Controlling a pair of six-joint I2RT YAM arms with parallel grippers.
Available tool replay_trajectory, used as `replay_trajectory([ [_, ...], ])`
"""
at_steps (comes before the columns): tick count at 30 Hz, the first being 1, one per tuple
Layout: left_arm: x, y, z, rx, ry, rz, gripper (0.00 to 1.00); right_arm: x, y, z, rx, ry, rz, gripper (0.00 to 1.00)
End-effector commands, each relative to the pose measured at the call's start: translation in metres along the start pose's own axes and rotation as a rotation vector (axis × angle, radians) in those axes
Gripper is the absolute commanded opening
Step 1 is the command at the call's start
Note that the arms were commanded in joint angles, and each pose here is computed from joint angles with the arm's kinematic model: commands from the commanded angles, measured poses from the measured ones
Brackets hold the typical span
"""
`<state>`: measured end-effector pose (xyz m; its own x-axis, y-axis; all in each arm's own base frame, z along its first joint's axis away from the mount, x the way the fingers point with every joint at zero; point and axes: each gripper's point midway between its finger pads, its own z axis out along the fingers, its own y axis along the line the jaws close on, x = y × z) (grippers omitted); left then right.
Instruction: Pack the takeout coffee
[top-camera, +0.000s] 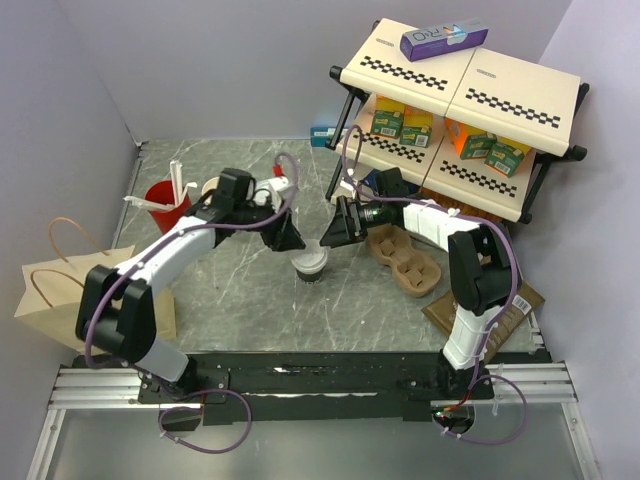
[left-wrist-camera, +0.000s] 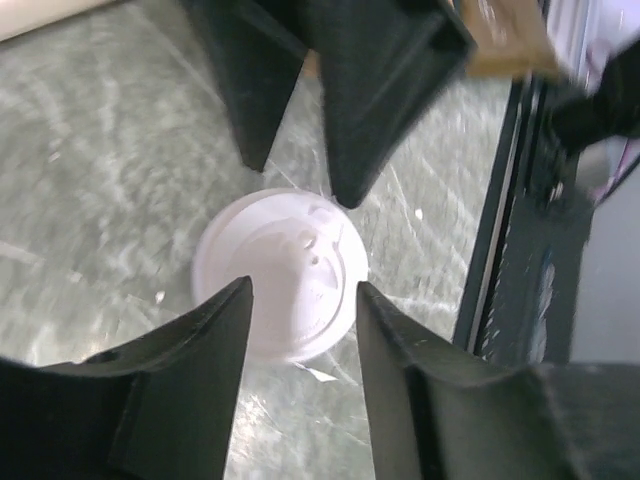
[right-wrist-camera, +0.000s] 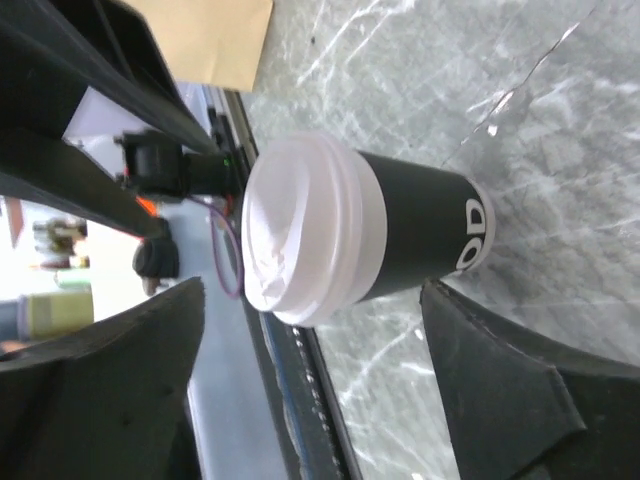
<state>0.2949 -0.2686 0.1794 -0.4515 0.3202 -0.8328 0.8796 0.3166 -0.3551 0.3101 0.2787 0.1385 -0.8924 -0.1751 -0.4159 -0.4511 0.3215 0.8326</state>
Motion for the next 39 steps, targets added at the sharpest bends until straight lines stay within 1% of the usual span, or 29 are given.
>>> replay_trajectory([
  [1, -0.017, 0.005, -0.019, -0.073, -0.122, -0.206, 0.54, -0.006, 0.019, -0.007, -0.016, 0.002, -0.084, 0.99],
  [2, -0.016, 0.004, -0.019, -0.065, -0.132, -0.24, 0.55, -0.004, 0.018, -0.006, -0.019, 0.008, -0.078, 0.99],
  [3, -0.006, 0.001, -0.017, -0.056, -0.129, -0.313, 0.56, -0.003, 0.017, -0.005, -0.02, 0.011, -0.07, 0.99],
  [5, -0.007, -0.003, -0.015, -0.032, -0.152, -0.324, 0.57, -0.003, 0.018, -0.001, -0.027, 0.02, -0.072, 0.99],
  [6, 0.0, -0.003, -0.014, -0.025, -0.146, -0.355, 0.57, 0.0, 0.017, 0.002, -0.027, 0.03, -0.067, 0.99],
  [8, 0.004, -0.002, -0.011, -0.025, -0.14, -0.37, 0.57, 0.0, 0.017, 0.006, -0.028, 0.04, -0.069, 0.99],
  [13, 0.009, 0.004, -0.005, -0.019, -0.127, -0.406, 0.57, 0.0, 0.005, 0.015, -0.038, 0.044, -0.014, 0.99],
  [17, 0.007, 0.014, 0.001, -0.027, -0.13, -0.393, 0.56, 0.0, -0.003, 0.021, -0.043, 0.051, 0.003, 0.98],
  [22, 0.019, 0.018, 0.005, -0.015, -0.104, -0.416, 0.54, 0.007, -0.009, 0.025, -0.061, 0.065, 0.029, 0.91],
  [26, 0.027, 0.017, 0.007, -0.004, -0.097, -0.436, 0.52, 0.01, -0.01, 0.025, -0.07, 0.067, 0.038, 0.89],
  [30, 0.02, 0.015, 0.006, 0.01, -0.111, -0.413, 0.51, 0.009, -0.007, 0.024, -0.086, 0.061, 0.047, 0.89],
  [38, 0.006, 0.012, 0.002, 0.013, -0.134, -0.393, 0.5, -0.002, 0.007, 0.02, -0.115, 0.038, 0.046, 0.99],
  [39, 0.005, 0.011, 0.001, 0.015, -0.136, -0.391, 0.5, -0.002, 0.007, 0.019, -0.115, 0.038, 0.043, 0.99],
])
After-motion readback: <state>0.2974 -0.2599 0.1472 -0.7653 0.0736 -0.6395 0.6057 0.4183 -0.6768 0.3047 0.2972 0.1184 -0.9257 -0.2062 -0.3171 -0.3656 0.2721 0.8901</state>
